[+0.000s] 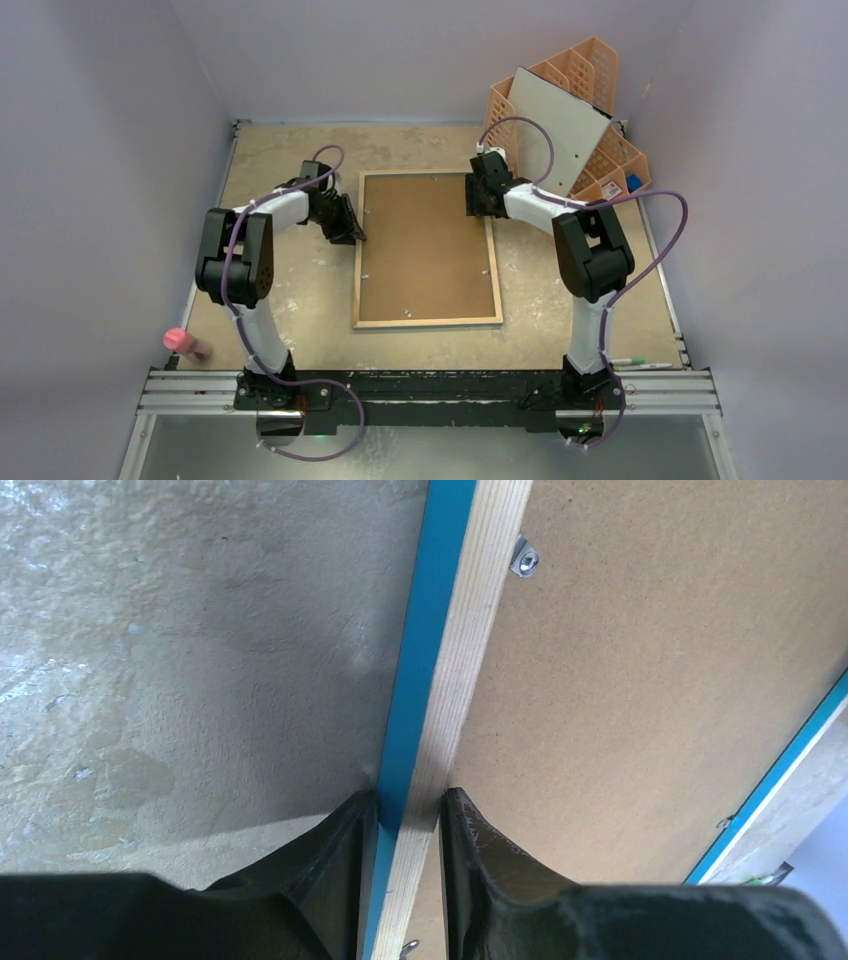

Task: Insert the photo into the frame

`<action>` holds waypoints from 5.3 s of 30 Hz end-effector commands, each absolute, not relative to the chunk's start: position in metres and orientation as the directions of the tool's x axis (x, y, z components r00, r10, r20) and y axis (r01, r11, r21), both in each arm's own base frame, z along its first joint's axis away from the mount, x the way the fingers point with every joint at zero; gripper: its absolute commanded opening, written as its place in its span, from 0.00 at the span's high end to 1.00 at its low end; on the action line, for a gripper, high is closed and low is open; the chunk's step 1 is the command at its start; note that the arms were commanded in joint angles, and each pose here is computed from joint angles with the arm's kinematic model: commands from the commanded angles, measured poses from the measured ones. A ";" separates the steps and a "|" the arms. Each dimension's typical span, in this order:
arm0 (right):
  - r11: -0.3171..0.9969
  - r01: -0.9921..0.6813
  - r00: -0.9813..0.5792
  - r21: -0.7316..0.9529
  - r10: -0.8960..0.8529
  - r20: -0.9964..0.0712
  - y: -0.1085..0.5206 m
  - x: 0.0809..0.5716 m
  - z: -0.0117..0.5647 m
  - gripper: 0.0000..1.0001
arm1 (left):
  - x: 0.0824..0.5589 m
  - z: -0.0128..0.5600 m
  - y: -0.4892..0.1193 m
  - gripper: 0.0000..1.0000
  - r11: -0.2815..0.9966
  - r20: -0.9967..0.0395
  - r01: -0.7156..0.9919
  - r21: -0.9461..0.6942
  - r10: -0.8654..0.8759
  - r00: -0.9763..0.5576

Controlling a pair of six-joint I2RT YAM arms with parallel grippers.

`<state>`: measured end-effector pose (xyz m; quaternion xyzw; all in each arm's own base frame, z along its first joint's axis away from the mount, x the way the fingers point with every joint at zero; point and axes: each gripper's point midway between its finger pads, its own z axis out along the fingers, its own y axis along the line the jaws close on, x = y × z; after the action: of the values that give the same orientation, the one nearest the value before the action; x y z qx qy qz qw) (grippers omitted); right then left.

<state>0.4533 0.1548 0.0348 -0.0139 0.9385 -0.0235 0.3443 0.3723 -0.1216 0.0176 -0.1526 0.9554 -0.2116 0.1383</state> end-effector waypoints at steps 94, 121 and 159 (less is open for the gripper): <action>0.948 0.177 -0.684 0.265 0.312 -0.660 0.140 0.447 0.089 0.39 | 0.336 -0.043 -0.096 0.67 0.903 -0.108 -0.336 -0.269 -0.375 -0.921; 0.860 -0.185 -0.706 0.475 0.220 -0.673 0.310 0.534 0.065 0.56 | 0.363 -0.029 -0.108 0.66 0.889 -0.160 -0.292 -0.353 -0.365 -0.917; 0.966 0.028 -0.643 0.257 0.214 -0.735 0.256 0.568 0.007 0.59 | 0.355 -0.034 -0.107 0.69 0.890 -0.140 -0.294 -0.348 -0.359 -0.923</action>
<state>0.5611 0.2900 0.0424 0.0257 0.8866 0.1766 0.4268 0.3869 -0.1304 0.0195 -0.1661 0.9438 -0.2425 0.1508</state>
